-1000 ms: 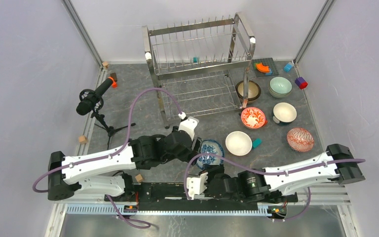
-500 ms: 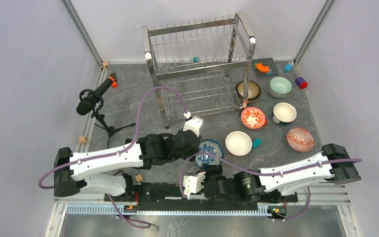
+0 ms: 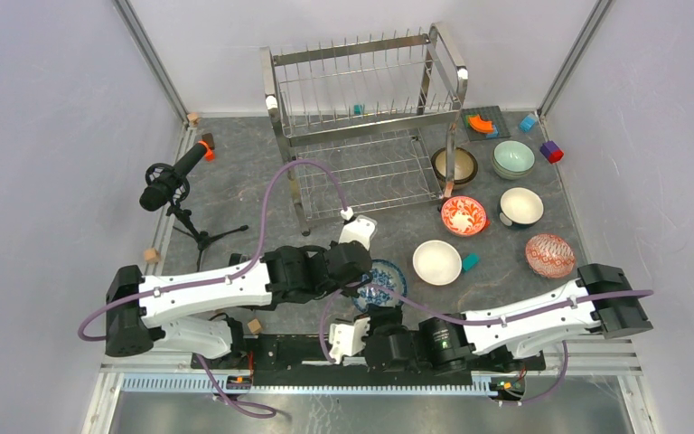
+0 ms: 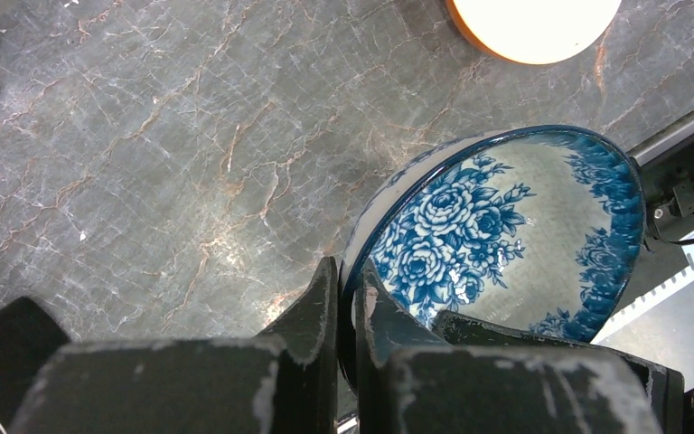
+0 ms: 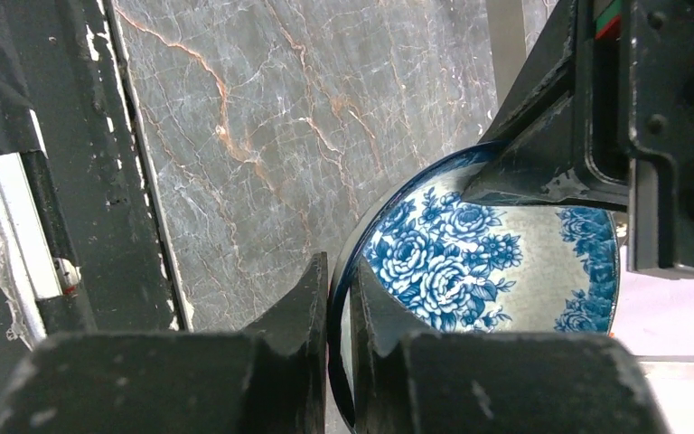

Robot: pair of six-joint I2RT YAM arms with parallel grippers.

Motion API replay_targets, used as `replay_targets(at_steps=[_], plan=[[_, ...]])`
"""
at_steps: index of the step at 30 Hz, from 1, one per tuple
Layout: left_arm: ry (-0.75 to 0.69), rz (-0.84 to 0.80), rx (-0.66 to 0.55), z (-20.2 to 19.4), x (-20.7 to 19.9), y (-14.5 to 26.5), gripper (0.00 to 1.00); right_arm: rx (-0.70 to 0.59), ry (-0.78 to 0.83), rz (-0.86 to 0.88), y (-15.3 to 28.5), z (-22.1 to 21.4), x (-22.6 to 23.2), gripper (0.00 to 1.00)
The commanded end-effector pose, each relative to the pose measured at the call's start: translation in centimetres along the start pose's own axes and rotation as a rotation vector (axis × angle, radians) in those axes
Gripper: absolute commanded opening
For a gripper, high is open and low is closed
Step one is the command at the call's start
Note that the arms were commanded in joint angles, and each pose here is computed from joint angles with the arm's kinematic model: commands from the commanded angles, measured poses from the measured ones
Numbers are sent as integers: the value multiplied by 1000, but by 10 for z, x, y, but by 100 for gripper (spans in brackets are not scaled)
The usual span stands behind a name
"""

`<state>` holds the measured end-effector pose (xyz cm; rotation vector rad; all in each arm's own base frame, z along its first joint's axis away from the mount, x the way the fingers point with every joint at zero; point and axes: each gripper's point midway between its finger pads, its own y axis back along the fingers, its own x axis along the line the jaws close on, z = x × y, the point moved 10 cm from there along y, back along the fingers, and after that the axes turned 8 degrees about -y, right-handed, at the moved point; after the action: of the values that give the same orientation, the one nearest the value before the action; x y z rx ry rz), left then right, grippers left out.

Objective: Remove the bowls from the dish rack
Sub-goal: Place the bowl at the center of the board.

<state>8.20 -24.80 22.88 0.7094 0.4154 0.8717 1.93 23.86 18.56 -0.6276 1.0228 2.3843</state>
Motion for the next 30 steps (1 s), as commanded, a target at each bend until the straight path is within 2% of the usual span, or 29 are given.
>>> replay_targets(at_steps=[1,3,4,7,11,12,13,14,16,17,20,27,30], plan=[[-36,34,30,-9,5,-2,2,-73,-86,-33,5,22,-6,0],[-20,31,16,-10,6,-1,2,-72,-93,-29,5,22,-5,1],[-13,31,9,-10,7,0,2,-74,-95,-21,5,22,-4,7],[20,11,-32,-11,9,2,2,-97,-121,10,4,23,-1,40],[91,6,-84,-16,11,0,2,-160,-198,66,5,25,4,65],[101,9,-89,-16,11,-1,2,-179,-215,86,7,27,4,68],[109,15,-92,-16,11,-1,2,-197,-229,110,9,28,4,80],[117,19,-99,-16,12,-1,2,-215,-246,123,10,29,4,88],[130,37,-116,-15,13,-2,2,-248,-276,161,16,32,2,90],[138,51,-128,-15,14,-3,2,-265,-287,187,20,33,1,98],[191,97,-162,-16,19,-7,2,-321,-319,257,28,32,0,98],[334,156,-256,-19,33,-4,2,-381,-679,85,40,17,-16,98],[403,179,-289,-20,39,2,2,-434,-752,32,46,19,-27,98]])
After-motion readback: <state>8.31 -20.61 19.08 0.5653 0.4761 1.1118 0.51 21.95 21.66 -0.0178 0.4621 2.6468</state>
